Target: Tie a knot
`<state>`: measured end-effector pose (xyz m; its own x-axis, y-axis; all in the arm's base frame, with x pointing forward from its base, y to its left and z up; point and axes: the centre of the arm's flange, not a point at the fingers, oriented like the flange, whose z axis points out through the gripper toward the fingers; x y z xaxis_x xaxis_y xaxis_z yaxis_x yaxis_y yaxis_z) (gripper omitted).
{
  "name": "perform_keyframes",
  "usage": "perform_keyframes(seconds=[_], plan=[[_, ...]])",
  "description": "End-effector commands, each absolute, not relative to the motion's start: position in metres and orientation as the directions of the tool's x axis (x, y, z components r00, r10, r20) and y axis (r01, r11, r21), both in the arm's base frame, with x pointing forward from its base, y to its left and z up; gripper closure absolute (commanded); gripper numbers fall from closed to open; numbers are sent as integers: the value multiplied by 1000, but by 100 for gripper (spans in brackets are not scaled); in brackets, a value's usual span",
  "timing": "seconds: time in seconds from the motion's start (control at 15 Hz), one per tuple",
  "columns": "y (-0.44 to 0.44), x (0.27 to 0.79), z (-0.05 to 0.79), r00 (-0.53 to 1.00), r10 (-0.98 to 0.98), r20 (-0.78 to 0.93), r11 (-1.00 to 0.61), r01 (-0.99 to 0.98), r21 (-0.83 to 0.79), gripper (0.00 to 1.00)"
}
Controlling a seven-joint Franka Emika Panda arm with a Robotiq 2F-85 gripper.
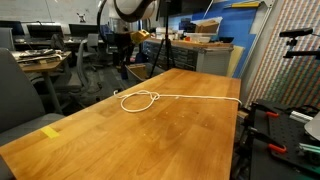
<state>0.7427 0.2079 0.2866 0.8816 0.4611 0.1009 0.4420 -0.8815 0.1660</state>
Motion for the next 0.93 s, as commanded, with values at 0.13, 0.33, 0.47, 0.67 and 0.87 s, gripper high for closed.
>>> perform_keyframes(seconds=[0.13,0.33,0.47,0.67,0.87], plan=[[227,775,255,950,291,110,-950,274,147,0],[239,786,238,965,232,124,-967,215,138,0],[243,792,227,972,200,124,-973,182,142,0],[247,797,213,978,164,130,-978,145,148,0],[234,764,205,973,197,122,-973,178,149,0]])
